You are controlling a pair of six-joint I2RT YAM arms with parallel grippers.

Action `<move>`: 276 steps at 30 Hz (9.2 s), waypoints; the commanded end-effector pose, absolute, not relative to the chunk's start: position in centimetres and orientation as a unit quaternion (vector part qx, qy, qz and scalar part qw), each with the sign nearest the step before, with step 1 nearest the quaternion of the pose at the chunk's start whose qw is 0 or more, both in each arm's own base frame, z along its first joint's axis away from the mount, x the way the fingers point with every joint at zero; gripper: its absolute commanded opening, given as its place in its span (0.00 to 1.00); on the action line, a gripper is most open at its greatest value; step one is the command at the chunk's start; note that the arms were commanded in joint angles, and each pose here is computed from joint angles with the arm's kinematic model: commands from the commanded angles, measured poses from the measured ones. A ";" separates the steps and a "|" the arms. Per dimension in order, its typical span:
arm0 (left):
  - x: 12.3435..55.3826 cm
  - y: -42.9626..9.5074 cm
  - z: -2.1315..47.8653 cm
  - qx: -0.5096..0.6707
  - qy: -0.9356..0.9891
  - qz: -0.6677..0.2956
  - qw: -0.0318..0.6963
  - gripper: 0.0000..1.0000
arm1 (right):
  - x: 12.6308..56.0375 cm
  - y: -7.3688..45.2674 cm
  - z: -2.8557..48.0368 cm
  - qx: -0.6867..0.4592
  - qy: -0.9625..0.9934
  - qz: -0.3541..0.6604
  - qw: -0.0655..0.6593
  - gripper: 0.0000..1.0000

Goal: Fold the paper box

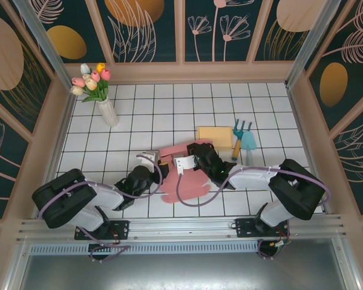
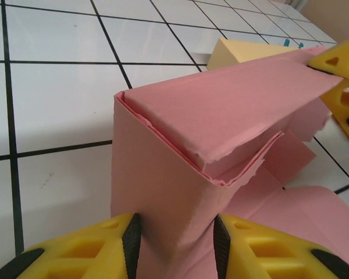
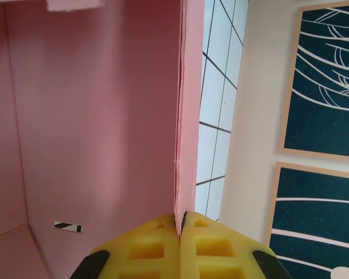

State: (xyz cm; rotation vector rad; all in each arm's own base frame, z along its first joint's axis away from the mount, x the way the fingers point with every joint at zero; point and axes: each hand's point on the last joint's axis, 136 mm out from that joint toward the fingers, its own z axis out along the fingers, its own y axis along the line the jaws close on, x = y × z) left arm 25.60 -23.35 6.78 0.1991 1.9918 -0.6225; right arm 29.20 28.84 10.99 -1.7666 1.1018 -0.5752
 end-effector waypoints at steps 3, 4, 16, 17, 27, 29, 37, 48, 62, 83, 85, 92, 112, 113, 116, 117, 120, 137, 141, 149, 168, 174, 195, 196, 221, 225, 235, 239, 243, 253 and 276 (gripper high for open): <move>27.9 -21.4 7.5 0.018 0.817 -0.194 0.543 0.39 | 26.3 27.2 4.7 -0.786 0.453 -0.203 0.369 0.00; 28.2 -20.9 7.5 0.012 0.816 -0.179 0.550 0.38 | 26.2 27.2 4.6 -0.787 0.453 -0.203 0.366 0.00; 30.7 -19.3 5.2 -0.018 0.824 -0.062 0.563 0.35 | 25.7 27.1 3.8 -0.791 0.459 -0.196 0.354 0.00; 30.9 -18.7 4.8 -0.027 0.825 -0.038 0.563 0.33 | 25.7 27.0 3.8 -0.791 0.460 -0.197 0.352 0.00; 31.0 -13.0 4.0 -0.115 0.804 0.160 0.561 0.17 | 25.8 27.1 4.1 -0.787 0.465 -0.194 0.357 0.00; 31.1 -12.5 4.4 -0.116 0.796 0.188 0.564 0.17 | 25.8 27.3 4.5 -0.783 0.467 -0.189 0.365 0.00; 31.7 -20.6 3.9 0.030 0.846 -0.014 0.532 0.36 | 26.1 27.5 5.6 -0.769 0.483 -0.170 0.382 0.00; 29.3 -22.2 4.4 0.094 0.850 -0.095 0.509 0.54 | 25.9 27.5 5.2 -0.767 0.497 -0.151 0.377 0.00; 26.4 -19.0 6.7 0.096 0.833 -0.131 0.529 0.60 | 26.1 27.3 5.4 -0.764 0.504 -0.149 0.375 0.00; 31.0 -22.3 2.5 0.105 0.855 -0.122 0.494 0.42 | 25.8 27.5 4.7 -0.772 0.502 -0.134 0.366 0.00; 31.8 -21.5 2.7 0.080 0.854 -0.100 0.504 0.38 | 25.6 27.5 4.6 -0.773 0.501 -0.132 0.366 0.00; 33.4 -16.2 3.2 -0.032 0.847 0.039 0.529 0.22 | 25.7 27.5 4.6 -0.771 0.505 -0.132 0.366 0.00; 32.8 -17.5 2.9 -0.001 0.862 0.001 0.507 0.50 | 26.3 27.5 5.0 -0.760 0.515 -0.132 0.374 0.00; 32.5 -18.0 2.8 0.009 0.864 -0.014 0.503 0.52 | 26.4 27.5 4.9 -0.760 0.515 -0.134 0.373 0.00; 31.8 -19.3 4.9 0.023 0.856 -0.077 0.511 0.54 | 26.6 27.5 4.9 -0.757 0.518 -0.138 0.374 0.00; 31.4 -19.6 5.5 0.027 0.852 -0.097 0.513 0.54 | 26.6 27.5 4.9 -0.756 0.518 -0.138 0.374 0.00; 29.9 -20.1 7.2 0.037 0.841 -0.155 0.518 0.57 | 26.6 27.6 4.9 -0.754 0.521 -0.139 0.374 0.00; 29.6 -17.5 7.4 0.044 0.829 -0.094 0.549 0.51 | 26.7 28.5 6.1 -0.746 0.529 -0.132 0.383 0.08; 30.1 -18.2 7.2 0.060 0.823 -0.094 0.557 0.51 | 26.9 28.9 7.0 -0.743 0.530 -0.128 0.388 0.15; 31.4 -20.6 7.3 0.092 0.813 -0.105 0.565 0.49 | 26.5 29.2 8.2 -0.738 0.539 -0.111 0.390 0.38; 33.0 -19.4 3.8 0.074 0.824 -0.031 0.561 0.00 | 26.6 28.8 22.2 -0.442 0.655 0.068 0.609 0.41; 33.0 -19.9 3.7 0.084 0.823 -0.040 0.560 0.00 | 28.4 25.7 21.0 -0.208 0.764 0.162 0.588 0.42; 32.0 -20.7 2.9 0.033 0.847 -0.086 0.523 0.00 | 30.1 28.5 15.4 -0.048 0.834 0.324 0.443 0.51; 31.9 -20.8 2.8 0.032 0.848 -0.086 0.522 0.00 | 30.2 28.7 15.2 -0.048 0.836 0.323 0.440 0.51; 30.6 -19.8 3.2 -0.004 0.850 -0.070 0.522 0.00 | 27.8 24.0 11.8 -0.022 0.830 0.321 0.456 0.51; 30.4 -20.2 3.1 0.004 0.852 -0.081 0.517 0.00 | 28.2 23.3 11.0 -0.044 0.835 0.302 0.458 0.52; 30.3 -20.8 3.0 0.014 0.854 -0.089 0.512 0.00 | 30.5 23.6 9.0 -0.039 0.851 0.288 0.438 0.52; 30.2 -21.0 3.0 0.017 0.854 -0.091 0.512 0.00 | 30.6 24.2 8.4 -0.041 0.849 0.301 0.432 0.52; 30.2 -21.3 2.9 0.019 0.854 -0.092 0.511 0.00 | 30.3 25.5 8.0 -0.052 0.850 0.322 0.414 0.50; 30.3 -21.4 2.6 0.021 0.857 -0.087 0.508 0.00 | 28.4 28.7 10.2 -0.113 0.830 0.367 0.404 0.42; 29.3 -17.8 5.7 0.037 0.838 -0.027 0.543 0.00 | 26.4 21.9 20.4 -0.306 0.792 0.076 0.522 0.49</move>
